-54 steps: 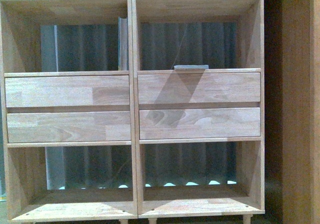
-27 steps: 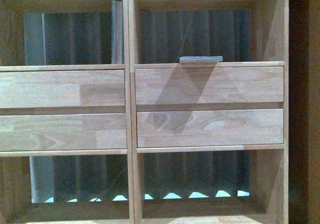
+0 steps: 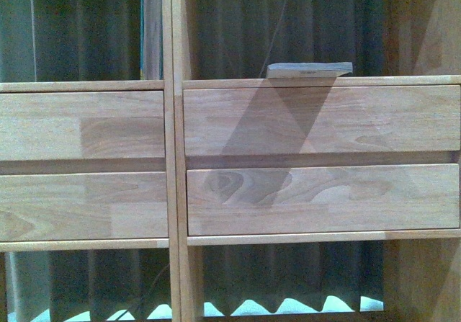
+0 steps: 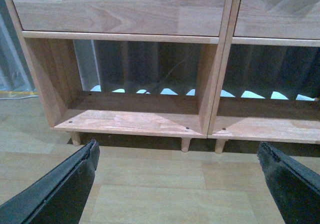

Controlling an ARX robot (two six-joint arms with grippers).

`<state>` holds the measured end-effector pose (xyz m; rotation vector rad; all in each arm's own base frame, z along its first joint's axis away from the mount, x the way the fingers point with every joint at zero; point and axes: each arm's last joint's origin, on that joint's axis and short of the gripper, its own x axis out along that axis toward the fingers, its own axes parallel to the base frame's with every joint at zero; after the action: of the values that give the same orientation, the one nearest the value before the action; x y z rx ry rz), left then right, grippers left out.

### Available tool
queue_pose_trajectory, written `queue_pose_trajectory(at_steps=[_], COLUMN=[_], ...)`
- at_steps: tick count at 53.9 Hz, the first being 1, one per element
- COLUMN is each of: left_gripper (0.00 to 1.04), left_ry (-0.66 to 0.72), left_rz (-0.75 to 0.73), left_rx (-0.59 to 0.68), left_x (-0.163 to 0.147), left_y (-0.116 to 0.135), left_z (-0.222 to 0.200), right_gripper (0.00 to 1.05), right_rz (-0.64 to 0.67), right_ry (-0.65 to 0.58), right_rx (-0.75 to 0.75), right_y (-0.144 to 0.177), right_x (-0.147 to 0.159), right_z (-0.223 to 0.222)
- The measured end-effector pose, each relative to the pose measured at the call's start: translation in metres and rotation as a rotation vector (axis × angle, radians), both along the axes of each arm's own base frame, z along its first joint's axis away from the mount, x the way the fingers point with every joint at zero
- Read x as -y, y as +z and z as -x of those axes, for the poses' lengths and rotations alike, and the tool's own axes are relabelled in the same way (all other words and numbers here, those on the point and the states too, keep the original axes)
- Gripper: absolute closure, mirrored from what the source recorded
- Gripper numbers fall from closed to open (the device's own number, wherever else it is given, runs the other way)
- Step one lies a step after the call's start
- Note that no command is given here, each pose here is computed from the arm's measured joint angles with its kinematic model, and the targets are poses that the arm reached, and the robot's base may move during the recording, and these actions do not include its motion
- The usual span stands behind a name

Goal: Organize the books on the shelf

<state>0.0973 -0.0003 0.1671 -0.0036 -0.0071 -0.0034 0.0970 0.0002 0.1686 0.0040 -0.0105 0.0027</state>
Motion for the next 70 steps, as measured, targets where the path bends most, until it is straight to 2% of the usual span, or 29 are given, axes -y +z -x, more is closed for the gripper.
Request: queue_pose_trajectory(at_steps=[70], left_gripper=[0.07], left_ry=[0.0], left_rz=[0.0], left_rx=[0.0], left_x=[0.0], left_y=[0.0], left_z=[0.0], right_gripper=[0.07], right_rz=[0.0], right_ry=[0.0], right_rx=[0.0], right_y=[0.0], right_x=[0.0], right_z=[0.0])
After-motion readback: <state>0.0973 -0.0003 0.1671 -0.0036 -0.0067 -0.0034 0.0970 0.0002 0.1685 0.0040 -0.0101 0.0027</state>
